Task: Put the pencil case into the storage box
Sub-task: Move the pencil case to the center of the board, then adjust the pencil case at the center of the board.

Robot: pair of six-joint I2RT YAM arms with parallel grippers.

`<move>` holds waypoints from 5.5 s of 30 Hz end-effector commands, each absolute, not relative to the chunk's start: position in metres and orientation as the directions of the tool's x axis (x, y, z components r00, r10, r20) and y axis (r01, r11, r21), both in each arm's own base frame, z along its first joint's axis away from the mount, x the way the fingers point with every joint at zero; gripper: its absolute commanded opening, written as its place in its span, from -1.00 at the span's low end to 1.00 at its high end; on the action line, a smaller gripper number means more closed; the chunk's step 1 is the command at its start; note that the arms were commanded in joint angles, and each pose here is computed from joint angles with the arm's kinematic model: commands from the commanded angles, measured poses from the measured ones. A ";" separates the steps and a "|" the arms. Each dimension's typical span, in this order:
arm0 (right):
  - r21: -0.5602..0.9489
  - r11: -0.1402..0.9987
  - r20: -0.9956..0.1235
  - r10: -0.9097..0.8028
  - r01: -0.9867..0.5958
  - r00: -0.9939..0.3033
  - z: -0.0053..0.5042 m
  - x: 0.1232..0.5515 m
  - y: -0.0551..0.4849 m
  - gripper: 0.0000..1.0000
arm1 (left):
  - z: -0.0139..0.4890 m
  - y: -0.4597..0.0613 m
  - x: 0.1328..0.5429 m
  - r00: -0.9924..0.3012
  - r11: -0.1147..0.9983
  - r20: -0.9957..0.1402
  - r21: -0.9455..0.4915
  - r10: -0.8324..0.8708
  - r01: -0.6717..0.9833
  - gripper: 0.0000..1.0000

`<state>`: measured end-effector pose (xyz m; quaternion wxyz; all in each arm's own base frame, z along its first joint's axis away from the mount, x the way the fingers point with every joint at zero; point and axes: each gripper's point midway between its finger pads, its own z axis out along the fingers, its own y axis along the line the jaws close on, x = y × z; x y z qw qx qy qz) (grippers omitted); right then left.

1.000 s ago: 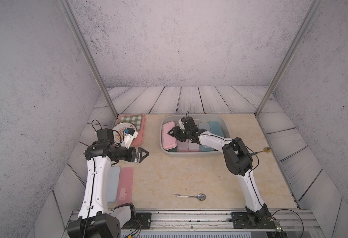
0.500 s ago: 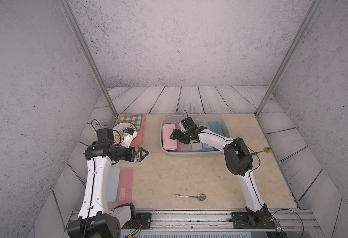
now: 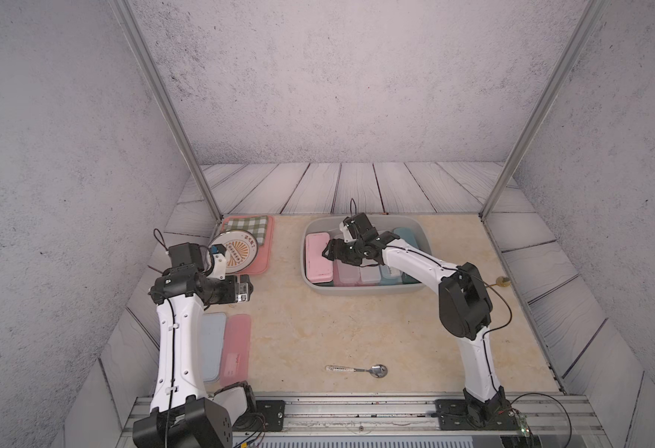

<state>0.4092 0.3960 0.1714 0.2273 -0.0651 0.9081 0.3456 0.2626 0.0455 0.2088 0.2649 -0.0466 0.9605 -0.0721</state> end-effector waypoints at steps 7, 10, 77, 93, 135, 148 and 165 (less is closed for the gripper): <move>0.583 0.654 -0.583 -0.076 -0.482 -0.809 0.222 0.265 0.431 0.50 | 0.190 0.120 0.213 -0.795 0.820 -0.204 -0.196 -0.571 -0.538 0.69; 0.599 0.614 -0.568 -0.125 -0.513 -0.813 0.201 0.222 0.466 0.50 | 0.175 0.124 0.217 -0.806 0.805 -0.128 -0.252 -0.577 -0.537 0.65; 0.692 0.719 -0.260 0.159 -0.069 -0.952 0.007 0.235 0.524 -0.35 | 0.047 0.027 0.207 -0.992 0.778 0.080 -0.628 0.094 0.023 0.24; -0.004 0.750 -0.613 -0.525 -0.661 -0.591 0.073 0.176 0.472 0.70 | 0.050 0.024 0.209 -0.993 0.774 0.039 -0.631 0.108 0.059 0.24; -0.074 0.297 -0.623 -0.759 -0.952 -0.189 0.002 0.115 0.577 0.98 | 0.243 0.104 0.223 -0.939 0.987 -0.314 -0.029 0.139 0.156 1.00; -0.201 0.426 -0.510 -0.814 -0.882 -0.277 -0.001 0.139 0.475 0.98 | 0.220 0.108 0.222 -0.946 0.986 -0.287 -0.015 0.152 0.164 1.00; -0.012 0.809 -0.463 -0.526 -0.588 -0.714 0.076 0.138 0.441 0.79 | 0.254 0.056 0.232 -0.892 0.984 -0.441 -0.088 0.100 0.153 0.96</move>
